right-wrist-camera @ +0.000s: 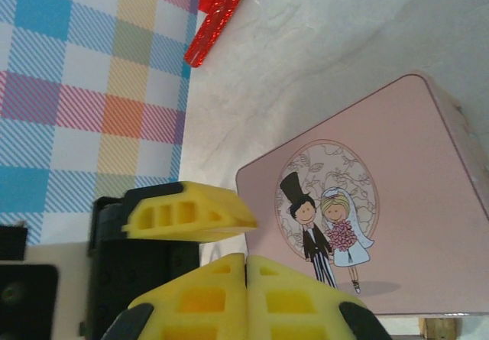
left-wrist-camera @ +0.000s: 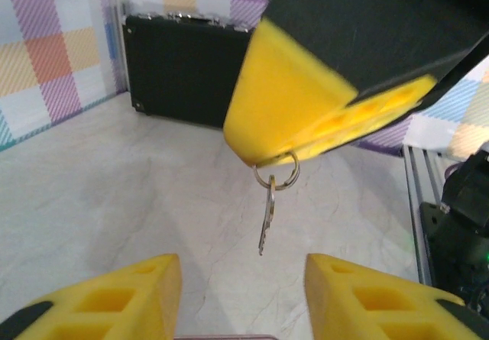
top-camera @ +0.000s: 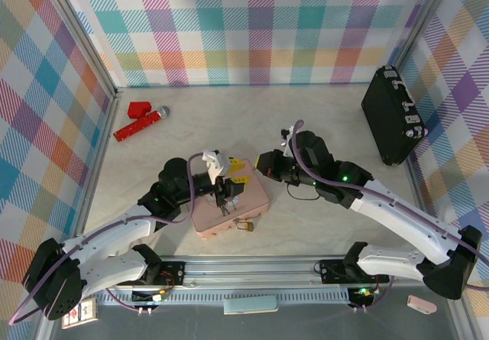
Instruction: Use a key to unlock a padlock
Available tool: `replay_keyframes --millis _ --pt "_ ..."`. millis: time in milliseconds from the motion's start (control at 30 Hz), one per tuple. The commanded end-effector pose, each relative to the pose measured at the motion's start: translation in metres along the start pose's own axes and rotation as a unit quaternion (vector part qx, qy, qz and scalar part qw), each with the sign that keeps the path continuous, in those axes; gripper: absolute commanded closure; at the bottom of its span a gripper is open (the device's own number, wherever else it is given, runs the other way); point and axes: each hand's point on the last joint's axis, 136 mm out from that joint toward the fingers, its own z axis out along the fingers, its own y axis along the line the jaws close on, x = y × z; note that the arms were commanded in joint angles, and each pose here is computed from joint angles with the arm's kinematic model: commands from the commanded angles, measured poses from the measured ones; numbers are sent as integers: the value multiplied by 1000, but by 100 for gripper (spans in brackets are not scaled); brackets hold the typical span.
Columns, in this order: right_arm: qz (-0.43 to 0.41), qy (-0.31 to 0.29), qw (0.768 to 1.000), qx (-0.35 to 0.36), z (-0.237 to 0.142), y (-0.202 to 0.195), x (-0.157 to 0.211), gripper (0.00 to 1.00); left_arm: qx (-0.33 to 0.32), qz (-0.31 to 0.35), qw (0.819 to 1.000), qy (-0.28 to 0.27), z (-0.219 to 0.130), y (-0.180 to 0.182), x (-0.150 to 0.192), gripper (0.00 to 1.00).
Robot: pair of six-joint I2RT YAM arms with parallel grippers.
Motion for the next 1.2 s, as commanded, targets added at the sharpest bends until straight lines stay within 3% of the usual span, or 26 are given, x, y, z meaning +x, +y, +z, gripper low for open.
replay_keyframes --millis 0,500,833,1167 --pt "-20 0 999 -39 -3 23 -5 100 38 41 998 -14 7 -12 -14 58" --pt "-18 4 999 -47 0 24 -3 100 58 41 997 -11 17 -14 -7 74" --pt "-16 3 999 -40 3 20 -3 100 65 38 997 -17 18 -15 -12 76" --pt "-14 -9 999 -32 1 15 -6 100 67 35 997 -14 22 -14 -10 87"
